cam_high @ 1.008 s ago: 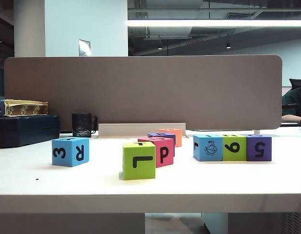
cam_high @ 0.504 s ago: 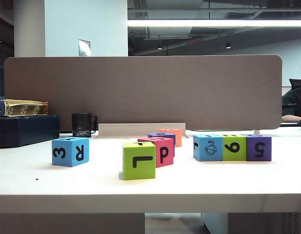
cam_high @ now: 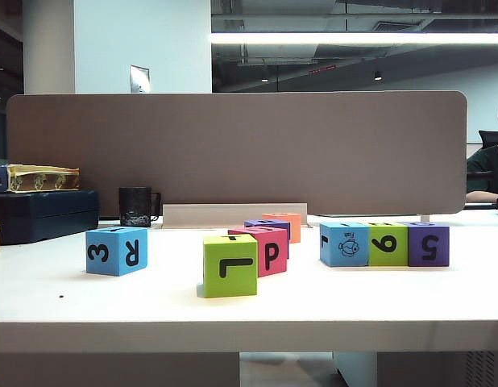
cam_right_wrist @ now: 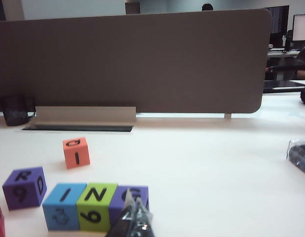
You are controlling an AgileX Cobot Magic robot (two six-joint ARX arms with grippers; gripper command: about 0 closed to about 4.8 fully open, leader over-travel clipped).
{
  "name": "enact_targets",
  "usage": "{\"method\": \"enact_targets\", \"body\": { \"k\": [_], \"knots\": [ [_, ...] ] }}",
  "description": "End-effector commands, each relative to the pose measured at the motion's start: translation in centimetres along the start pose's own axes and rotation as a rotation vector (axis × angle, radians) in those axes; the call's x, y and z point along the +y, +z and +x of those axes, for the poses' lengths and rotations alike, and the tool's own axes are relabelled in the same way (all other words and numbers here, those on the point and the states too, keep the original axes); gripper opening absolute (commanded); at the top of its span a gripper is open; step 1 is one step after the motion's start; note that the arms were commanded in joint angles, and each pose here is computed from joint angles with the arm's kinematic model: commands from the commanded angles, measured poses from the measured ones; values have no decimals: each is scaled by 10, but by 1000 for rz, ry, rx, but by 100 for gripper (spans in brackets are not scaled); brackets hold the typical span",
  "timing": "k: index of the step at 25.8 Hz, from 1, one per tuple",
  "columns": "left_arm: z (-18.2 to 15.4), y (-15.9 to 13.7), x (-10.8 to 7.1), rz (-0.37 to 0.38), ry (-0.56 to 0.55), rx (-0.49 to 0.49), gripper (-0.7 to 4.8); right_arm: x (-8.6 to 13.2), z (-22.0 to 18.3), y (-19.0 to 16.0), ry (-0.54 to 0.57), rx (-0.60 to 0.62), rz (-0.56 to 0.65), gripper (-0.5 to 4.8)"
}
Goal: Select the appropriate blocks from the scattered letter blocks on the table and arrange them in a row to spell out "TURING".
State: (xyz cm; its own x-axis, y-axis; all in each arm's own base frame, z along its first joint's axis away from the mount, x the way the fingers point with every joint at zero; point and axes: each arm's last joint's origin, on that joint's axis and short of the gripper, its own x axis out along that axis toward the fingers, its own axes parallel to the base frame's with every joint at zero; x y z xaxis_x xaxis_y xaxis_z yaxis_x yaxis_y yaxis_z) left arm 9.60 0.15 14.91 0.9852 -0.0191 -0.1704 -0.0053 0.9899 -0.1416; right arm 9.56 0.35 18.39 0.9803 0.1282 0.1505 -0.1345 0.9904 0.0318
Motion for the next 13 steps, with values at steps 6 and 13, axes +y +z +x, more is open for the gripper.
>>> {"method": "enact_targets", "body": {
  "k": [6, 13],
  "knots": [
    [0, 0, 0, -4, -7, 3, -3, 2, -3, 24, 6, -87, -5, -1],
    [0, 0, 0, -4, -7, 3, -3, 3, -5, 36, 8, -124, -3, -1]
  ]
}}
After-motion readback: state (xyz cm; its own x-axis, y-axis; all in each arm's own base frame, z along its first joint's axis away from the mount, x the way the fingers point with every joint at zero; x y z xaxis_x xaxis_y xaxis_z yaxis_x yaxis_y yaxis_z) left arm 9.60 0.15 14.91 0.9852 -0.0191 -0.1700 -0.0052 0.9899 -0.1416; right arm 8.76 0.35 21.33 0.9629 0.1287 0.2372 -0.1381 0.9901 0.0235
